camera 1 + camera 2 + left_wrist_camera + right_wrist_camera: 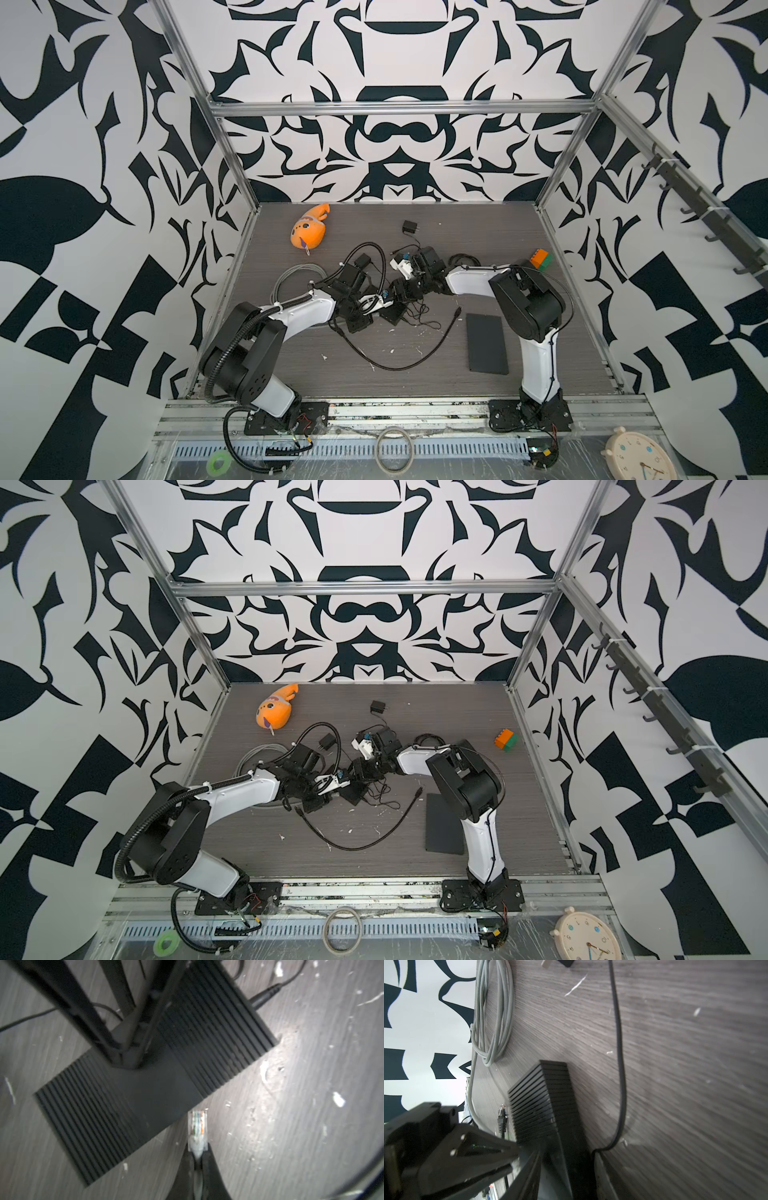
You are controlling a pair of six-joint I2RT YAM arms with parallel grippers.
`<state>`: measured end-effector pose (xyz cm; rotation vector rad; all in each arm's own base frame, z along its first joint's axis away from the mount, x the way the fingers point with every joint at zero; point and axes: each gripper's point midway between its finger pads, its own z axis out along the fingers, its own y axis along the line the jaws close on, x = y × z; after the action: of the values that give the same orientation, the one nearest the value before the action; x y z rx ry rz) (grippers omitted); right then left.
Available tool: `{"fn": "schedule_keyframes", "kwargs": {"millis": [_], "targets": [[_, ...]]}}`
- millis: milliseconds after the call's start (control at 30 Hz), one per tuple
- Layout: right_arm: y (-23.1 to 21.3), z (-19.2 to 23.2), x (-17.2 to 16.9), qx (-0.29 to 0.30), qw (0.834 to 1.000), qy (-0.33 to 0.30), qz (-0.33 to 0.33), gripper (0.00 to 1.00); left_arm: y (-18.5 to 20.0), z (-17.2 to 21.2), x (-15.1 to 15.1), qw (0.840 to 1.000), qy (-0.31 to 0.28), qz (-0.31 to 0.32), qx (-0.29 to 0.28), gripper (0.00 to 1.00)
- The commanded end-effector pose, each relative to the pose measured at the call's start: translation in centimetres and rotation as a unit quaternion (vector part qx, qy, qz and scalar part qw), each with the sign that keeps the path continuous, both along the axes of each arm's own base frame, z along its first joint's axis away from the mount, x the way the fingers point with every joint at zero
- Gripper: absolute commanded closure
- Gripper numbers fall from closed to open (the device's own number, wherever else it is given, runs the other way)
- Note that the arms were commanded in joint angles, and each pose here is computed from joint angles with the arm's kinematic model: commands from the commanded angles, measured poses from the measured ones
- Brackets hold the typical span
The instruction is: Insert the plug into the switch port
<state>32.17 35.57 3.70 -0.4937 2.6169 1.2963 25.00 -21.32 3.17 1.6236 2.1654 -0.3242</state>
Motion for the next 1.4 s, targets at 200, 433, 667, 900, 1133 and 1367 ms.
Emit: {"fn": "schedule_keyframes", "kwargs": {"millis": [200,433,667,900,1133,1367], "targets": [[-1.8,-2.2,-1.8,-0.051,0.998,0.025,-0.017,0.52,1.8,-1.1,-1.7,0.996,0.041,0.052,0.052,1.0],[-2.1,-2.3,-1.8,-0.058,0.998,0.024,-0.023,0.53,-0.3,-0.9,-2.9,0.997,0.039,0.056,0.025,1.0],[-2.3,-2.3,-2.1,-0.061,0.998,0.025,-0.023,0.52,-0.8,-1.4,-1.9,0.997,0.017,0.073,0.03,1.0],[-2.5,-2.6,-2.7,-0.062,0.997,0.034,-0.021,0.52,-0.7,-1.9,-1.3,0.996,0.008,0.085,0.036,1.0],[-2.7,-2.5,-3.7,-0.057,0.997,0.043,-0.018,0.52,-0.6,-2.2,-0.7,0.994,0.003,0.096,0.045,1.0],[-2.6,-2.4,-4.8,-0.052,0.997,0.058,-0.007,0.52,-0.3,-2.3,0.1,0.993,-0.007,0.11,0.048,1.0]]}}
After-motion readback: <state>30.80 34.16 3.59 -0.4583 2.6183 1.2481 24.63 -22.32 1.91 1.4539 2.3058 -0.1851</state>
